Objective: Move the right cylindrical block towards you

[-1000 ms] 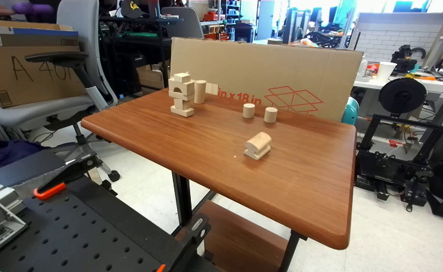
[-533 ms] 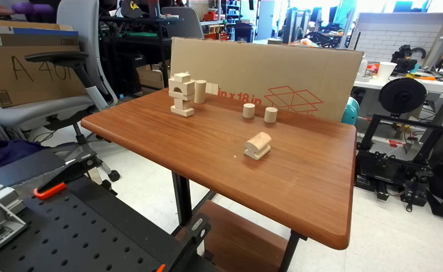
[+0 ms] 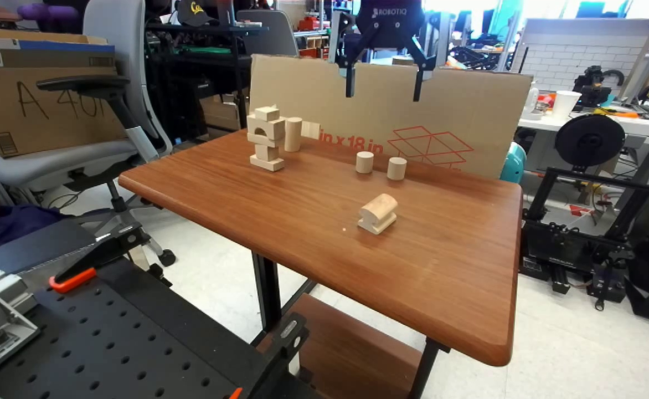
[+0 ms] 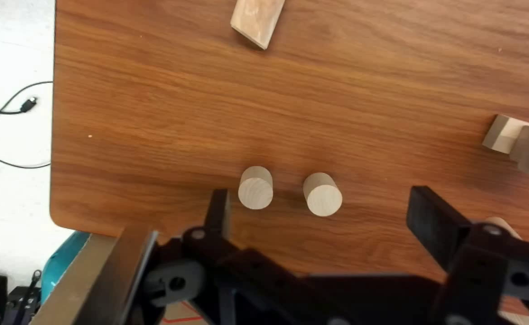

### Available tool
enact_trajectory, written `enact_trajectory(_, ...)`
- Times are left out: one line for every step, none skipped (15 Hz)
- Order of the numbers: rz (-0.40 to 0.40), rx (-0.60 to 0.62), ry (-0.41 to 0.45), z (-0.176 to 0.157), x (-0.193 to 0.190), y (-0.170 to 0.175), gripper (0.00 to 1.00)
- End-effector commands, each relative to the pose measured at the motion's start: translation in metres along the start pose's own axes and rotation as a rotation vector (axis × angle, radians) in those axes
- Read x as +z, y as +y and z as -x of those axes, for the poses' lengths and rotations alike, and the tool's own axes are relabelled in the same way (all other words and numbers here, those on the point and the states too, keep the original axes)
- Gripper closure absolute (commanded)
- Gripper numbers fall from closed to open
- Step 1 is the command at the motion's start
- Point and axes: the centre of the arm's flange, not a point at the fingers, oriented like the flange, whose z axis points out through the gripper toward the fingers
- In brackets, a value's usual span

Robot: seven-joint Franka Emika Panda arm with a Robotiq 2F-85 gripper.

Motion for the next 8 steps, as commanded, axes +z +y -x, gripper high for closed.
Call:
enact_trajectory(-0.016,0.008,0.002,-0.027,0.02,0.019,0.0)
enact_trajectory(-0.009,0.017,0.0,-0.029,0.025,0.023,0.0)
enact_trajectory(-0.006,0.026,0.001,-0.03,0.028,0.028,0.0)
enact_trajectory(-0.004,0.03,-0.005,-0.032,0.032,0.036,0.0)
enact_trajectory(-0.007,0.035,-0.008,-0.033,0.035,0.043,0.0)
enact_trajectory(-0.014,0.043,-0.017,-0.035,0.04,0.05,0.0)
enact_trajectory(-0.019,0.047,-0.022,-0.036,0.044,0.056,0.0)
enact_trajectory(-0.024,0.054,-0.026,-0.037,0.049,0.061,0.0)
